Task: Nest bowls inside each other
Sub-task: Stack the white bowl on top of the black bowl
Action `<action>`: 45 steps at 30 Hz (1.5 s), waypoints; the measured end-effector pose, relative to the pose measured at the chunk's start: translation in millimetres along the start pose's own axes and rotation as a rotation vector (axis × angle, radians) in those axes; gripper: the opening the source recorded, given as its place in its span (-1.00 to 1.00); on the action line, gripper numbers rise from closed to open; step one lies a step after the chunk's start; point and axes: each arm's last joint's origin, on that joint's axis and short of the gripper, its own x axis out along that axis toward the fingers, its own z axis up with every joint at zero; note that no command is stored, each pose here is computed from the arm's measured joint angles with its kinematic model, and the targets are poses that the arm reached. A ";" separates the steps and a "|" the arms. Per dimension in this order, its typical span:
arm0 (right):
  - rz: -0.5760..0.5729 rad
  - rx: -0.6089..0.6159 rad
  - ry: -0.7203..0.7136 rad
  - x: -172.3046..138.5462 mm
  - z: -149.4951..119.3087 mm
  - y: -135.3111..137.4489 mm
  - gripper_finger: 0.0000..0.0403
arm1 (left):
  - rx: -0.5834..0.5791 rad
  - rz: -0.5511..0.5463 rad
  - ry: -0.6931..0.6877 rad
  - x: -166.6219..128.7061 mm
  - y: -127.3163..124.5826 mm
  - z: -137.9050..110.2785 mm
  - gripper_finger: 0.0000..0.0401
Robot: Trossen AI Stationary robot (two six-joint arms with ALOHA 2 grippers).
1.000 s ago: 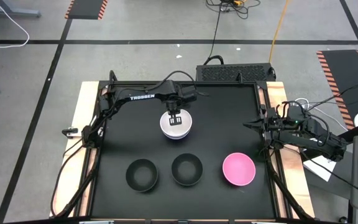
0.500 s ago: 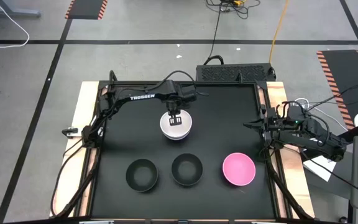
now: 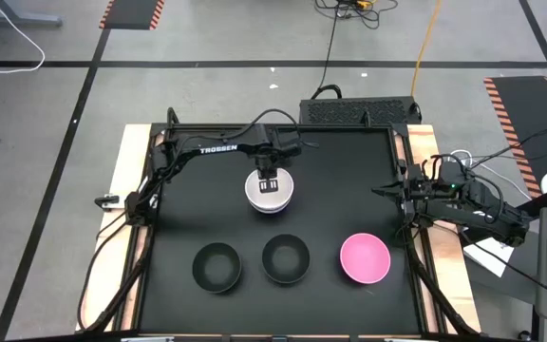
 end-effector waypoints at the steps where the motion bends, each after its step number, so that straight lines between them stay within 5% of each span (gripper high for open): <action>1: 0.000 0.000 0.000 0.0 0.0 0.0 -1.00 | -0.003 -0.001 -0.001 0.1 -0.3 0.2 -0.41; 10: 0.000 0.000 0.001 0.0 -0.1 0.0 -1.00 | -0.026 0.000 -0.006 0.5 0.1 0.7 0.14; 18: 0.000 0.001 0.002 0.1 -0.1 0.0 -1.00 | -0.033 0.000 -0.003 -5.7 0.6 -1.8 0.40; 28: 0.022 0.000 0.004 0.0 0.0 0.7 -1.00 | -0.053 0.018 -0.087 -43.6 5.8 -10.8 0.44; 45: 0.022 0.001 0.004 0.0 0.0 0.7 -1.00 | -0.095 -0.066 -0.123 -37.8 31.7 -13.8 0.44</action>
